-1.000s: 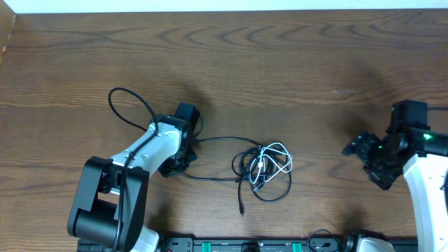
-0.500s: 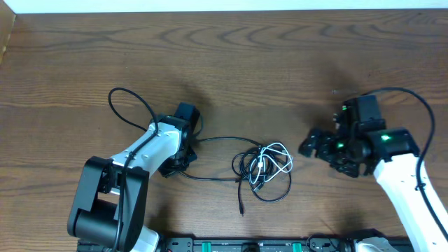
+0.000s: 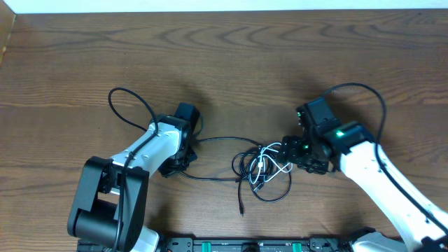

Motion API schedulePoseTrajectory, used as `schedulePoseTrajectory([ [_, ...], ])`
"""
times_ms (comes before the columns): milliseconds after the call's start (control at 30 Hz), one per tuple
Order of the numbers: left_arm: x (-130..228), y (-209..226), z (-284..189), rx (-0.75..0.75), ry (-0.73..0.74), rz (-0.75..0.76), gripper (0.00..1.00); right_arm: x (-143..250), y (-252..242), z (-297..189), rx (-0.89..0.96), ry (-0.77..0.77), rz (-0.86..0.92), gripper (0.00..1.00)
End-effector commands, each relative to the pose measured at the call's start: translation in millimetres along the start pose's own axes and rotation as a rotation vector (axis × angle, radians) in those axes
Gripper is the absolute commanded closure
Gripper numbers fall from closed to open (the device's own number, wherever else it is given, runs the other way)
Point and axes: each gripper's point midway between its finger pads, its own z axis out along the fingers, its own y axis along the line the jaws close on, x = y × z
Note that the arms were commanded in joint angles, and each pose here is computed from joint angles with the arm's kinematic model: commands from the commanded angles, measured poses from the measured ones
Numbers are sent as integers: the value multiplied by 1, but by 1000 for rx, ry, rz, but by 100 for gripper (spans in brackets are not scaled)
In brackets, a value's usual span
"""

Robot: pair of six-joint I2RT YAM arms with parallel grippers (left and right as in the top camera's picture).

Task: Untangle cables

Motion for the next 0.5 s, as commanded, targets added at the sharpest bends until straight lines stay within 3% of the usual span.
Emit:
schedulePoseTrajectory([
  [0, 11, 6, 20, -24, 54, -12, 92, 3, -1, 15, 44, 32, -4, 43],
  [133, 16, 2, 19, -1, 80, 11, 92, 2, -10, 29, 99, 59, 3, 86],
  [200, 20, -9, 12, 64, 126, 104, 92, 2, -12, 31, 113, 59, 0, 98],
  [433, 7, -30, -50, 192, 157, 239, 92, -3, -12, 32, 117, 37, -3, 99],
  [467, 7, -37, -63, 243, 156, 271, 83, -4, -11, 32, 114, 34, -4, 99],
])
